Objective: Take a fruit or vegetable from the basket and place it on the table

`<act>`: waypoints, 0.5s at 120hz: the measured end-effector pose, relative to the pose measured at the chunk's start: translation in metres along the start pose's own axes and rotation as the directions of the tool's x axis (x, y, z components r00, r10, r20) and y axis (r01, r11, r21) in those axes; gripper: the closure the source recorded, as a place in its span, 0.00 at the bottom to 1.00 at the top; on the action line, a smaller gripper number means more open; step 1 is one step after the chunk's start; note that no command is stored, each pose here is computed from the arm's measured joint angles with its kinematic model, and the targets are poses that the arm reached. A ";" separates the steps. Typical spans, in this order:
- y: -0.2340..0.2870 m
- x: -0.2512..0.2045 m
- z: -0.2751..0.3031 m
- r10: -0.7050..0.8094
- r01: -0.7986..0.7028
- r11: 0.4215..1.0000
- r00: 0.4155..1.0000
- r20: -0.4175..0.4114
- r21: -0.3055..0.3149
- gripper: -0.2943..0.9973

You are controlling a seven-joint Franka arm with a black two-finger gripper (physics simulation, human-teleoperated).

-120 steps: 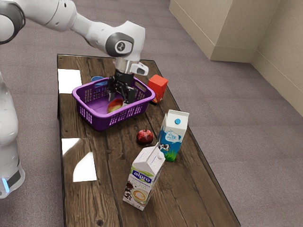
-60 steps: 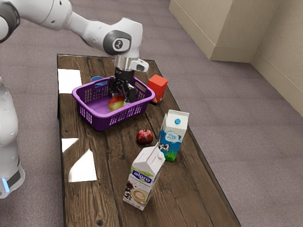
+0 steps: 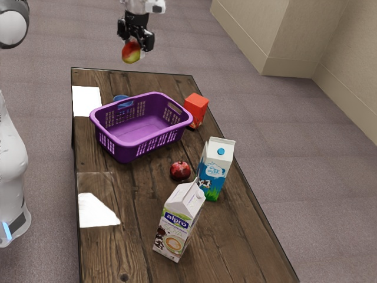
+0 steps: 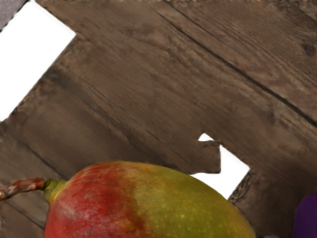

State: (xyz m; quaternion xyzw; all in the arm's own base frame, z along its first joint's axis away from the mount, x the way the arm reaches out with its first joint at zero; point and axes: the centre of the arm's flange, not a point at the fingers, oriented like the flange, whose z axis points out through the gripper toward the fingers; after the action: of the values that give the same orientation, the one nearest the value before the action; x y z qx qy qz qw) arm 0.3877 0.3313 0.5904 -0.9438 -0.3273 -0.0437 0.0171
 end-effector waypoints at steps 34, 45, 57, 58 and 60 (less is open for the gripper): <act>-0.011 0.046 0.108 -0.022 0.028 0.998 0.995 -0.099 0.063 0.34; -0.011 0.050 0.104 -0.022 0.031 0.998 0.990 -0.142 0.059 0.30; 0.003 0.044 0.067 0.000 0.009 0.999 0.983 -0.186 0.043 0.27; 0.008 0.042 0.062 0.007 0.001 0.999 0.982 -0.189 0.041 0.27; 0.020 0.039 0.051 0.028 -0.021 0.999 0.980 -0.195 0.038 0.27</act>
State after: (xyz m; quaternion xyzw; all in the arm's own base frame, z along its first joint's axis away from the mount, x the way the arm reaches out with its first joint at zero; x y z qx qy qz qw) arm 0.4345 0.3424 0.5436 -0.9383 -0.3133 -0.1302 0.0668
